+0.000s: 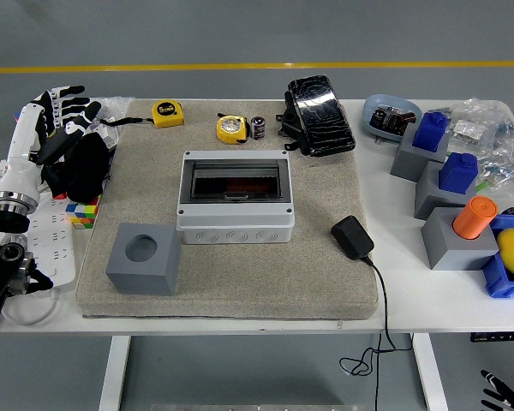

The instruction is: Fetch the battery,place it into the box,close the lid of the box

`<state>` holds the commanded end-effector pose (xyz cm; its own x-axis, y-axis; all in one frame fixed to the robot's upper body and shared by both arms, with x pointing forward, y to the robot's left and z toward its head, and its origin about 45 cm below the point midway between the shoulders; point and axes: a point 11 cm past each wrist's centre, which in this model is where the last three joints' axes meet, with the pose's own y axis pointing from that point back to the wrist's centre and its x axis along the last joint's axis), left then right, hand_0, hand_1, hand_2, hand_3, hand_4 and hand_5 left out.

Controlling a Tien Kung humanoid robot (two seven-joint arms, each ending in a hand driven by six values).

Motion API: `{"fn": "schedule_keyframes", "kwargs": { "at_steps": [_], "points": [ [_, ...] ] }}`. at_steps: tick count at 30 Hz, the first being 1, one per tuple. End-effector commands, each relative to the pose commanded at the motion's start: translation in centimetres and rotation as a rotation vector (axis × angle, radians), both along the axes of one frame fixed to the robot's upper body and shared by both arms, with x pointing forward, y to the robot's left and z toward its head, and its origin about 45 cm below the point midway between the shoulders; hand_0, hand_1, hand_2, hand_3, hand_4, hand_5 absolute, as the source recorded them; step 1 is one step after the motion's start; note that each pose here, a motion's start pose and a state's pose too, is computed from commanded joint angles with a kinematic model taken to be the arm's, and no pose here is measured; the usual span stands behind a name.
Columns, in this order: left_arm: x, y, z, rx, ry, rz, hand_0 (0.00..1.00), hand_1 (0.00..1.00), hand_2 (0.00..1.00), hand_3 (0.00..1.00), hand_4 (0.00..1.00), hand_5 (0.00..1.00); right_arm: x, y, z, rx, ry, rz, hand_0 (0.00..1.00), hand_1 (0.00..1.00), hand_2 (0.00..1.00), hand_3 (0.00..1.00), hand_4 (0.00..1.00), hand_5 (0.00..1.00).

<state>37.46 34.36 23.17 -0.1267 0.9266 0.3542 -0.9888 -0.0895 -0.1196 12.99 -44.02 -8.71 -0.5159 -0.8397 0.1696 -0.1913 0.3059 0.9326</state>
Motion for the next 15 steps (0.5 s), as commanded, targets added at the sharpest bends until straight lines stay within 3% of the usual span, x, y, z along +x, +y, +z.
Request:
{"fn": "schedule_keyframes", "kwargs": {
  "at_steps": [15],
  "points": [
    [-0.24,0.20,-0.06,0.012,0.008,-0.011,0.617,0.711,0.699,0.745,0.998,0.698,-0.15,1.09,-0.46,0.010,-0.001,-0.009,0.625,0.690,0.668,0.548,0.914,0.496]
  ]
}}
